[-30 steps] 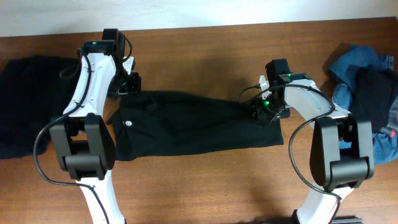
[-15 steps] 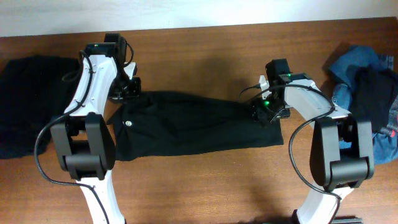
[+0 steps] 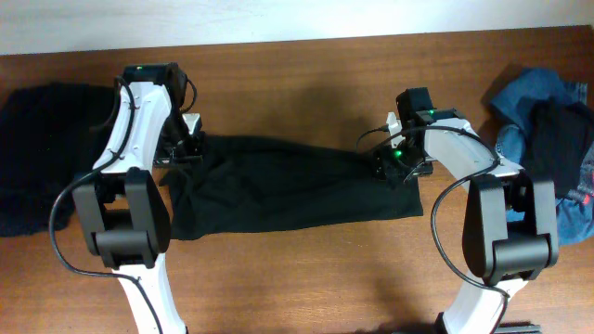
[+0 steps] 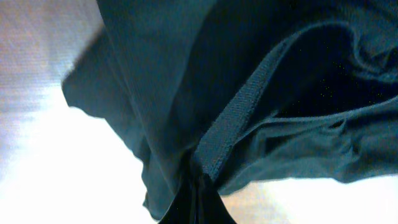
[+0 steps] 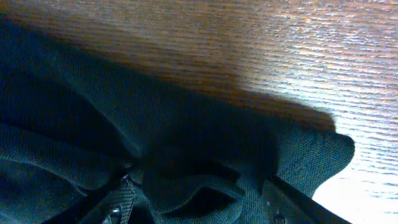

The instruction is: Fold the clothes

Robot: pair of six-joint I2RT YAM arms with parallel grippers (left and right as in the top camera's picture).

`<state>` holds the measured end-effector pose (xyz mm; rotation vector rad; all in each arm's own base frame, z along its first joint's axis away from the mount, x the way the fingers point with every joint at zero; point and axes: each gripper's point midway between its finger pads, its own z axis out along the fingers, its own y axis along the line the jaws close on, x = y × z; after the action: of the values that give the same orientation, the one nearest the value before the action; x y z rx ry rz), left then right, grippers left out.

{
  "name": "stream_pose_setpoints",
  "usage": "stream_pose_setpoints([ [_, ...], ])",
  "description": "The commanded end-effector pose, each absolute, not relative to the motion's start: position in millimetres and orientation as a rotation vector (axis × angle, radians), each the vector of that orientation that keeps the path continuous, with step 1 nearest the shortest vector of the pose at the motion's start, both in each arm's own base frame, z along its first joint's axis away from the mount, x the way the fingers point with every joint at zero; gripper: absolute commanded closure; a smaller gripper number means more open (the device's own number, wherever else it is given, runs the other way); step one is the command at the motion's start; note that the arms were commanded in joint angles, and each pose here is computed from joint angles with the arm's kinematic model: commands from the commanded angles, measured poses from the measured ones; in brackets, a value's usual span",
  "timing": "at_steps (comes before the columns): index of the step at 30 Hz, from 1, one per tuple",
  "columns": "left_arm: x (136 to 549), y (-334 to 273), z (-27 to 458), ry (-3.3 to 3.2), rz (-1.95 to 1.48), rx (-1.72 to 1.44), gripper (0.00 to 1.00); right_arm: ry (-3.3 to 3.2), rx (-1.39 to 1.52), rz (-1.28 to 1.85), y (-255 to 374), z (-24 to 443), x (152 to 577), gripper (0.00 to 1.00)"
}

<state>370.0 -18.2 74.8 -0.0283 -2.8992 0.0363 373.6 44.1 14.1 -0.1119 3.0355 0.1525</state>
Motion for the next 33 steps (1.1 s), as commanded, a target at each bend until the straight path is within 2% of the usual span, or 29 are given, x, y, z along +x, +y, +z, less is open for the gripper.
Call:
stream_pose_setpoints([
  [1,358,-22,76,-2.847,0.085,-0.013,1.00,3.022,-0.093,0.161,44,19,374,0.29],
  [2,355,-23,77,-2.831,0.094,-0.011,0.98,3.022,-0.093,0.161,44,19,374,0.28],
  [3,351,-24,79,-2.818,0.102,-0.009,0.89,3.022,-0.093,0.161,44,19,374,0.29],
  [5,349,-25,80,-2.805,0.107,-0.007,0.64,3.021,-0.093,0.161,44,19,374,0.28],
  [7,347,-25,80,-2.799,0.107,-0.007,0.46,3.021,-0.093,0.161,44,19,374,0.28],
  [9,346,-25,80,-2.794,0.112,-0.005,0.38,3.021,-0.093,0.160,44,19,374,0.28],
  [10,345,-26,80,-2.789,0.116,-0.004,0.37,3.021,-0.093,0.160,44,19,374,0.28],
  [11,345,-26,81,-2.789,0.117,-0.004,0.38,3.021,-0.093,0.160,44,19,374,0.28],
  [15,362,-31,82,-2.859,0.160,-0.004,0.80,3.017,-0.093,0.160,44,19,375,0.28],
  [17,378,-38,87,-2.923,0.223,-0.004,0.91,3.013,-0.093,0.161,45,19,376,0.28],
  [21,414,-59,94,-3.059,0.368,-0.038,0.99,3.013,-0.094,0.161,45,19,376,0.28],
  [27,448,-90,92,-3.205,0.387,-0.179,0.99,3.013,-0.094,0.161,45,19,376,0.28],
  [33,465,-97,90,-3.308,0.135,-0.182,0.99,3.013,-0.094,0.161,44,19,376,0.28],
])
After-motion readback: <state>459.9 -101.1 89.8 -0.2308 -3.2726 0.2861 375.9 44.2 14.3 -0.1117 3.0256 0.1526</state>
